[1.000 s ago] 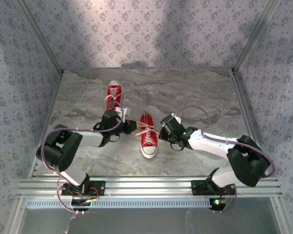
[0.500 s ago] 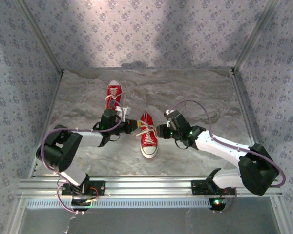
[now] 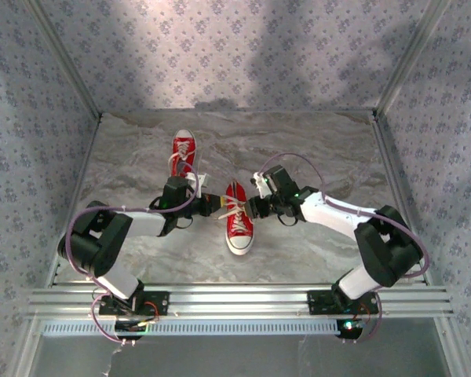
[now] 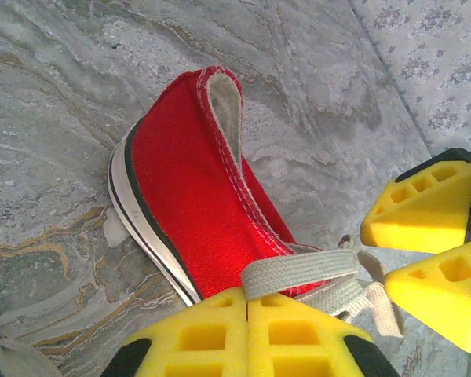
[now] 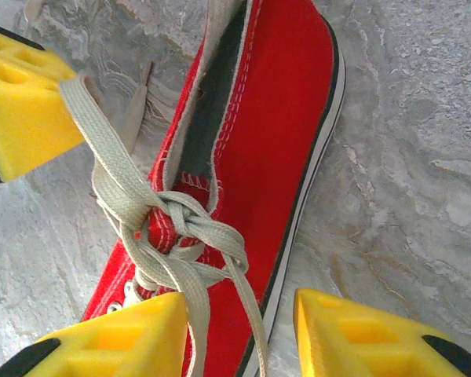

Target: Tie the shoes

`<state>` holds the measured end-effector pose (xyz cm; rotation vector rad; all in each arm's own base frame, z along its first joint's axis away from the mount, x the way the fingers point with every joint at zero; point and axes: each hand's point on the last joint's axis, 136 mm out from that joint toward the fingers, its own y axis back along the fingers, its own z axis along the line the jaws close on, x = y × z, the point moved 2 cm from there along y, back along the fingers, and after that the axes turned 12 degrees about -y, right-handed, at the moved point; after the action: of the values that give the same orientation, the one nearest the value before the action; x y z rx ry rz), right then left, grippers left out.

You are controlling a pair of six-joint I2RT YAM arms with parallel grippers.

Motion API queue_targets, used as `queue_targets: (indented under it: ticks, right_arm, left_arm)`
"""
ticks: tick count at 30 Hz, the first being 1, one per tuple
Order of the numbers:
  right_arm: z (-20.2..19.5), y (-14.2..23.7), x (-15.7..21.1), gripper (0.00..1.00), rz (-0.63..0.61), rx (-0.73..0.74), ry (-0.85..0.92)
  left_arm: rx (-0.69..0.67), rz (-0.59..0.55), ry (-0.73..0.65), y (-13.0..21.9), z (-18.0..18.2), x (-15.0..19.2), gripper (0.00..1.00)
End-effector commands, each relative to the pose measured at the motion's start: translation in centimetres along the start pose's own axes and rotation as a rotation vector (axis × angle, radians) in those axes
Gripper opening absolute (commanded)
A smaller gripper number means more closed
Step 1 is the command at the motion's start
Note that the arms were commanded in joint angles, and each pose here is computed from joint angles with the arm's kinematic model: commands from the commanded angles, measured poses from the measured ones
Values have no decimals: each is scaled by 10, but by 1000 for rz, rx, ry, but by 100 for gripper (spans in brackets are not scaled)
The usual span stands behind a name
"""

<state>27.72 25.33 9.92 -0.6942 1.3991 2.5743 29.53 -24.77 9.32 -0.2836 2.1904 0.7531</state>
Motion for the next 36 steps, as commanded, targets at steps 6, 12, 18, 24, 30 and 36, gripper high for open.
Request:
queue_targets:
  ticks: [6,12,18,24,30,36]
  right_arm:
    - [-1,-2,0,38,29,6,22]
    - [-8,-7,3,39,42,36,16]
    - [-6,-11,1,36,45,25,16]
    - [-6,-8,0,17,25,31,16]
    - [-13,8,-6,0,-69,84,-26]
    - [-28,24,-9,0,-185,162,-172]
  left_arm:
    - [18,-26,-34,-3,-5,-15,0]
    - [21,-27,-33,-3,-6,-15,0]
    - [18,-29,-31,-3,-5,-14,0]
    - [11,-30,-31,-1,-4,-14,0]
    - [-53,-33,-33,5,2,-15,0]
    - [-134,-12,-27,9,14,-9,0]
